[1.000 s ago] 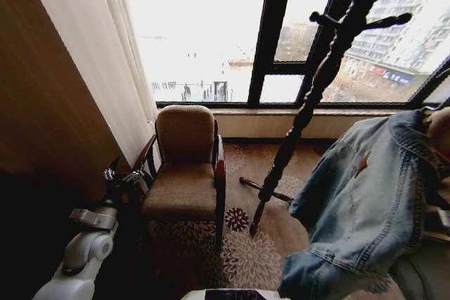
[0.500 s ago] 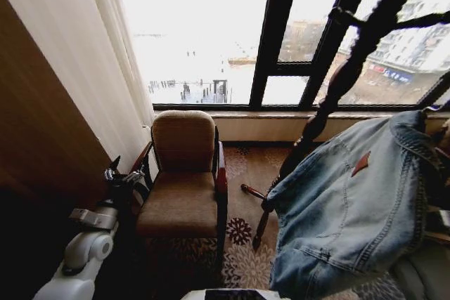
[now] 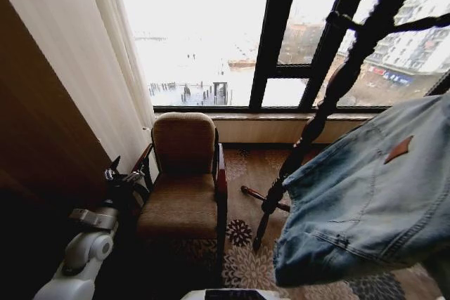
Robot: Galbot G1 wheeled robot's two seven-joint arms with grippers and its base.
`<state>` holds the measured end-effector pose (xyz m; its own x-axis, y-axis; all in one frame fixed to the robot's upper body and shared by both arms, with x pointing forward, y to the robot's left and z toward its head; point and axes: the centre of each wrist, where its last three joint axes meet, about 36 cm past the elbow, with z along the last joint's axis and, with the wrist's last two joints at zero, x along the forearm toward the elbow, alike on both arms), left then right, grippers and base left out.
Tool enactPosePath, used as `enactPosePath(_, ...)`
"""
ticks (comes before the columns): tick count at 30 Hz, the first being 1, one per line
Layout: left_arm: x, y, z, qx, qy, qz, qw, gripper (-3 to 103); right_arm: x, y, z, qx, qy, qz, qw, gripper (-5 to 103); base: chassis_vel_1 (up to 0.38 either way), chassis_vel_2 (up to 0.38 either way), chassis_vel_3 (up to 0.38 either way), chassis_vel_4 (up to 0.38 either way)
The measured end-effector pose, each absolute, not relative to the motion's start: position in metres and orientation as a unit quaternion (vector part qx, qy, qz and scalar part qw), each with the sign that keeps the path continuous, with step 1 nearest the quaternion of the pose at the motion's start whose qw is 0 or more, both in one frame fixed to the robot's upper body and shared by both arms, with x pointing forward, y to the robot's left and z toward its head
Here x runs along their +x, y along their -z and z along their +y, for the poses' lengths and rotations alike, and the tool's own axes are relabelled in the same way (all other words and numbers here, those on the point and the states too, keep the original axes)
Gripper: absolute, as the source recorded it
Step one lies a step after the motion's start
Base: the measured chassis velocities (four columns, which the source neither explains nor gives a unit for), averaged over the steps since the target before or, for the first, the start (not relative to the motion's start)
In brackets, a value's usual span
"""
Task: Pick up the clothes from the bed and hang them on the clothes hanger.
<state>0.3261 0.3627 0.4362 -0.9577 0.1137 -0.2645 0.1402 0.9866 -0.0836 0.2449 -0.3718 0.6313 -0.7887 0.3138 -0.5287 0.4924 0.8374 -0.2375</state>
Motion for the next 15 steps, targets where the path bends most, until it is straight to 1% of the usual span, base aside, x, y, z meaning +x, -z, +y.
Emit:
enactPosePath(5,0.326,-0.436,0.363,0.064,0.051,0.988,0.131,100,0.242,-0.641,-0.378,0.228,0.173,0.925,0.251,19,0.0,0.0,0.0,0.0)
enactPosePath(12,0.326,-0.436,0.363,0.064,0.051,0.988,0.131,100,0.248,-0.66,-0.381,0.222,0.174,0.915,0.289,19,0.0,0.0,0.0,0.0)
enactPosePath(15,0.326,-0.436,0.363,0.064,0.051,0.988,0.131,100,0.251,-0.66,-0.389,0.234,0.169,0.915,0.284,19,0.0,0.0,0.0,0.0)
